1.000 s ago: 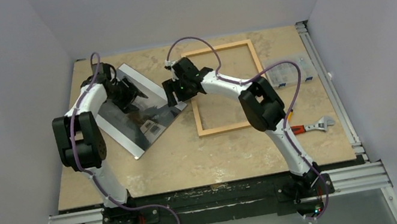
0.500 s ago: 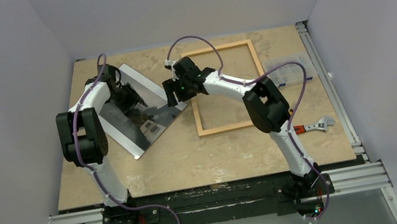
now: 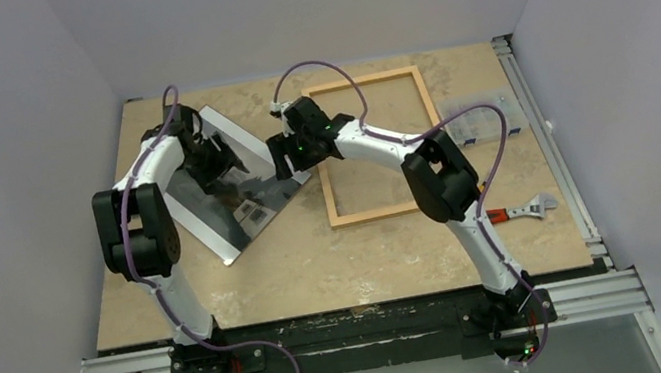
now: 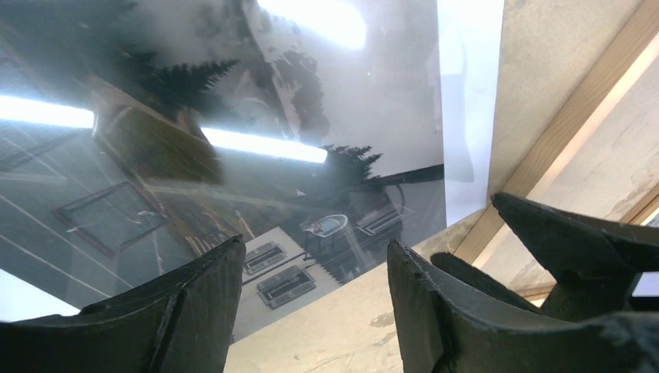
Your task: Take the photo out of the frame
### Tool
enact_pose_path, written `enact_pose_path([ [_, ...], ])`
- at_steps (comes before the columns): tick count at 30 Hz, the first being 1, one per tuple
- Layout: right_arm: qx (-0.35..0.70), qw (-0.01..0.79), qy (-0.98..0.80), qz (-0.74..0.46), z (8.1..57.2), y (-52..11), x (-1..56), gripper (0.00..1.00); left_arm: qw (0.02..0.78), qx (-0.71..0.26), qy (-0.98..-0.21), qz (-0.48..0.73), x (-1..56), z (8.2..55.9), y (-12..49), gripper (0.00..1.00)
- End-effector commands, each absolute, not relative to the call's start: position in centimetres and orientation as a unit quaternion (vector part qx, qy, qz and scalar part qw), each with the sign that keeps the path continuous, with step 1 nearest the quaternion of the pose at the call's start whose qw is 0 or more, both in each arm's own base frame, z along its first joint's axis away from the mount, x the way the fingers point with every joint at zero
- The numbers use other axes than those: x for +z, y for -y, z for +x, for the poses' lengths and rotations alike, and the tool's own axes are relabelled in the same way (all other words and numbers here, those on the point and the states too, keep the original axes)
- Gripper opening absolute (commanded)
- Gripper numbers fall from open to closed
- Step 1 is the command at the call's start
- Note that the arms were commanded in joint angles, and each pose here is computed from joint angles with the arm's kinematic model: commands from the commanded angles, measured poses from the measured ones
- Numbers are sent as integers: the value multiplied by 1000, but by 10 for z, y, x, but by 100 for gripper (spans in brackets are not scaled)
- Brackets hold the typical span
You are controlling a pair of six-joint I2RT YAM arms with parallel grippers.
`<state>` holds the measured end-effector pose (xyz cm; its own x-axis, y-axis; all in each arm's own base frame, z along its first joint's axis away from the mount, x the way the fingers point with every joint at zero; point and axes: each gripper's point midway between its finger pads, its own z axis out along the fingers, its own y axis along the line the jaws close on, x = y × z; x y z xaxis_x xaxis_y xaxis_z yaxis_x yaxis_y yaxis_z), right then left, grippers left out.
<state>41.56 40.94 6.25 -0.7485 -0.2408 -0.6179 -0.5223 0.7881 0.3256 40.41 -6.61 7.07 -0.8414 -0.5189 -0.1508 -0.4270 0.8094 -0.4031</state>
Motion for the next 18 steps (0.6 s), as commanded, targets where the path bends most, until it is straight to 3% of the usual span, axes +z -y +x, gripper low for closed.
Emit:
enact_pose_path([
  [1, 234, 299, -897, -226, 422, -413, 69, 70, 148, -194, -946, -214, 86, 408, 83, 66],
  [6, 251, 294, -893, -232, 416, -421, 69, 69, 122, -244, -933, -234, 75, 405, 104, 59],
  [18, 305, 289, -876, -236, 401, -431, 85, 69, 137, -229, -914, -305, 50, 394, 104, 58],
])
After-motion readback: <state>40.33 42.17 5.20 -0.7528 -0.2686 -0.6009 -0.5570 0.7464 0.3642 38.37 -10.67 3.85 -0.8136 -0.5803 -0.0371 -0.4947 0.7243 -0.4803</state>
